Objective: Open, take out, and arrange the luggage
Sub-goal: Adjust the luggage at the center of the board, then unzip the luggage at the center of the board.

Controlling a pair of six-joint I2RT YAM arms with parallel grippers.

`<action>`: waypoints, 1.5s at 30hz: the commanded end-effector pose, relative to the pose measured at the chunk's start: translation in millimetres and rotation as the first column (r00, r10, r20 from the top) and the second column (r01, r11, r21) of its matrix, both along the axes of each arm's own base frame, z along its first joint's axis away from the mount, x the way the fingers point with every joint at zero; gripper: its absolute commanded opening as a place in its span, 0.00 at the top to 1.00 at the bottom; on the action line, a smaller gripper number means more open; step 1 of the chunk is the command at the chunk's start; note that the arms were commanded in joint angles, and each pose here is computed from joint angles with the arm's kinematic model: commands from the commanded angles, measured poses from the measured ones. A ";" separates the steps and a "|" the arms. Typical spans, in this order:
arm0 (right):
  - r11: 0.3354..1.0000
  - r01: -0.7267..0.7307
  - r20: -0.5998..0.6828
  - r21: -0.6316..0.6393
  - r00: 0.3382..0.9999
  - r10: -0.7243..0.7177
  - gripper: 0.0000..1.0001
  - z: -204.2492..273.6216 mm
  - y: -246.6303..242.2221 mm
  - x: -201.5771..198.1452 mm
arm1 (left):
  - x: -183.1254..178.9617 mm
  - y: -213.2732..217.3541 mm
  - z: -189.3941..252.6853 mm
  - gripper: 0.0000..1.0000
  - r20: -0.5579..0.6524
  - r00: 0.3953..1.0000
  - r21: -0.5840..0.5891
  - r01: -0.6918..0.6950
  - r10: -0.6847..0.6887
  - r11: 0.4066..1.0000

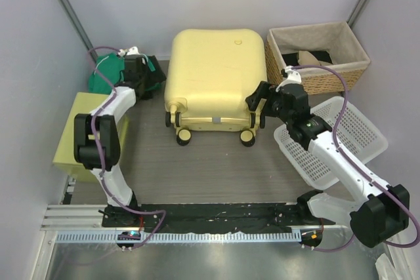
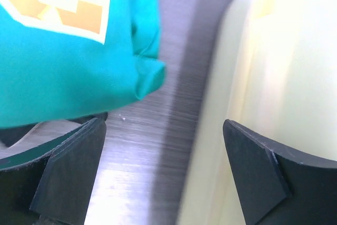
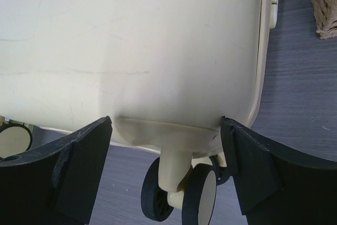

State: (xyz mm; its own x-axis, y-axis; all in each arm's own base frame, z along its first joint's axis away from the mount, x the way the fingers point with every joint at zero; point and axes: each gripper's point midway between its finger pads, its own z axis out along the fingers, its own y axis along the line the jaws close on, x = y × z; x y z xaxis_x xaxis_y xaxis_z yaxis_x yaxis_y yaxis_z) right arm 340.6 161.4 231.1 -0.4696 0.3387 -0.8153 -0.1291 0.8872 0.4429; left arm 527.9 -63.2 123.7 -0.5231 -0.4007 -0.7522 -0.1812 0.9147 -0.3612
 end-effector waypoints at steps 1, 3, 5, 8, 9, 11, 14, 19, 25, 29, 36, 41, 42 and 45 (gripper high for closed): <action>0.995 -0.093 0.011 0.033 0.996 0.093 0.07 25.3 12.5 -14.2 | -25.1 -19.8 107.3 0.00 0.237 0.969 -0.025 0.073 -0.065 0.997; 0.996 -0.082 0.020 0.030 0.997 0.081 0.07 28.3 8.1 -13.1 | -42.2 -11.4 124.9 0.00 0.276 0.960 -0.031 0.055 -0.044 0.998; 0.997 -0.075 0.033 0.019 0.997 0.074 0.07 30.1 4.4 -12.1 | -59.1 -9.6 112.6 0.00 0.260 0.964 -0.014 0.061 -0.056 0.998; 0.998 -0.069 0.037 0.012 0.997 0.069 0.07 29.9 1.9 -12.3 | -85.8 -6.3 111.1 0.00 0.271 0.961 -0.009 0.063 -0.059 0.998; 0.998 -0.067 0.036 0.014 0.997 0.067 0.07 29.7 1.3 -12.4 | -93.7 -4.4 118.9 0.00 0.297 0.953 -0.008 0.061 -0.056 0.998; 0.997 -0.070 0.043 0.017 0.997 0.069 0.07 31.4 1.0 -14.6 | -110.5 -2.3 94.6 0.00 0.271 0.961 -0.003 0.062 -0.059 0.998; 0.997 -0.073 0.062 0.028 0.996 0.071 0.07 35.7 -0.1 -18.9 | -127.4 -2.0 93.6 0.00 0.292 0.954 -0.018 0.069 -0.061 0.997; 0.997 -0.068 0.080 0.036 0.995 0.065 0.08 40.4 -3.2 -23.7 | -153.2 -9.9 90.3 0.01 0.340 0.937 -0.067 0.114 -0.085 0.991; 0.999 -0.039 0.103 -0.005 0.994 0.040 0.08 42.4 -15.9 -31.6 | -174.0 -23.6 53.7 0.06 0.264 0.954 -0.118 0.176 -0.140 0.977; 0.993 -0.058 0.034 -0.104 0.998 0.062 0.08 20.0 -22.8 -38.2 | -175.4 -50.1 47.6 0.07 0.267 0.935 -0.121 0.272 -0.232 0.955; 0.981 -0.090 -0.047 -0.171 0.995 0.084 0.07 -13.9 -25.3 -44.5 | -174.0 -99.1 54.2 0.07 0.284 0.898 -0.121 0.380 -0.335 0.917; 0.960 0.006 -0.082 -0.281 0.996 -0.030 0.07 -34.8 -49.0 -36.0 | -175.1 -98.1 41.5 0.07 0.255 0.913 -0.120 0.356 -0.317 0.927; 0.952 0.019 -0.083 -0.304 0.996 -0.046 0.07 -37.5 -53.3 -34.8 | -178.1 -96.0 35.8 0.07 0.245 0.916 -0.112 0.353 -0.318 0.929; 0.934 0.059 -0.077 -0.353 0.993 -0.092 0.08 -43.1 -62.8 -28.1 | -183.6 -93.0 34.2 0.07 0.253 0.912 -0.095 0.356 -0.324 0.930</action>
State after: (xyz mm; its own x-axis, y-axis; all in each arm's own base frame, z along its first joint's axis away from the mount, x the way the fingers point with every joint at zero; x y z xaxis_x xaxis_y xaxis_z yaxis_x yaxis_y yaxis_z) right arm 303.3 117.4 192.4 -0.5563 0.1241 -0.8217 -0.0954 0.9727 0.2115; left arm 344.4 -145.4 139.1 -0.5201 -0.3369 -0.7849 0.1538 0.8670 -0.4741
